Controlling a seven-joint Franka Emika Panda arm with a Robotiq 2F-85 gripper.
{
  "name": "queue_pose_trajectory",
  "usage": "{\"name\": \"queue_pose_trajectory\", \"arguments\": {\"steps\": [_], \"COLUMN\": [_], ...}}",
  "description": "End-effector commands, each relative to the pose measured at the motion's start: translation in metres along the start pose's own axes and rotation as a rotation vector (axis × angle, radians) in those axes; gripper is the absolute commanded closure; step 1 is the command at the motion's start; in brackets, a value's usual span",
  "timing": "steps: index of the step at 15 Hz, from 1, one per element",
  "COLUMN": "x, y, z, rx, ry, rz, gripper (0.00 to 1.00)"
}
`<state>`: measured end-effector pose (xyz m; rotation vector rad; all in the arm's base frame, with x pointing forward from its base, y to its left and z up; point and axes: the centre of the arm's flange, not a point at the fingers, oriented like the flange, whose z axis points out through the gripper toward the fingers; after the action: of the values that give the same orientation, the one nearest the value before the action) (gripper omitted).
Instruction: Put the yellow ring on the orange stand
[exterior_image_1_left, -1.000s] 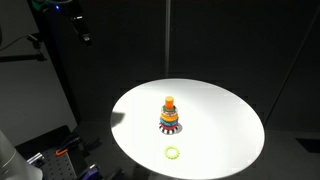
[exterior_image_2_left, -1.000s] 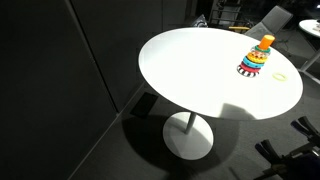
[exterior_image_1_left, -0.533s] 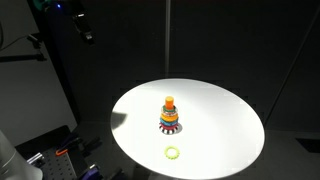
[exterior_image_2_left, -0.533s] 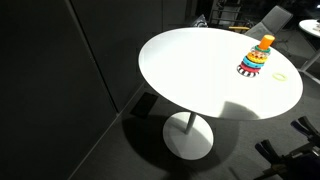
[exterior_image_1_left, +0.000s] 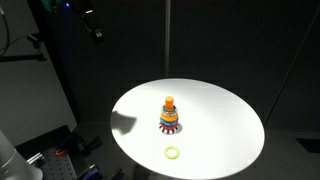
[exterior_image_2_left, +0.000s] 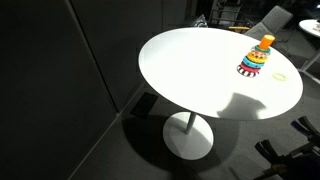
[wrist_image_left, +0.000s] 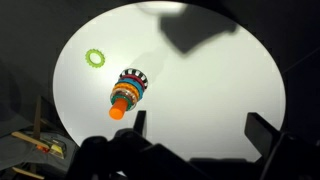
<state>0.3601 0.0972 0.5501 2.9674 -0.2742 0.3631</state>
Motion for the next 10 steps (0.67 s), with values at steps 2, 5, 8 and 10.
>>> {"name": "queue_pose_trajectory", "arguments": {"steps": [2,5,8,10], "x": [0.019,0.030,0.037,0.042], "y": [0.027,0.049,0.073,0.089], "z": [0.019,0.037,0.056,0.067], "rx": [0.031,0.078,0.119,0.145], "ry": [0.031,0.006,-0.061,-0.101], "rz": [0.058,0.103,0.152,0.173], "gripper": [0.00,0.00,0.00,0.00]}}
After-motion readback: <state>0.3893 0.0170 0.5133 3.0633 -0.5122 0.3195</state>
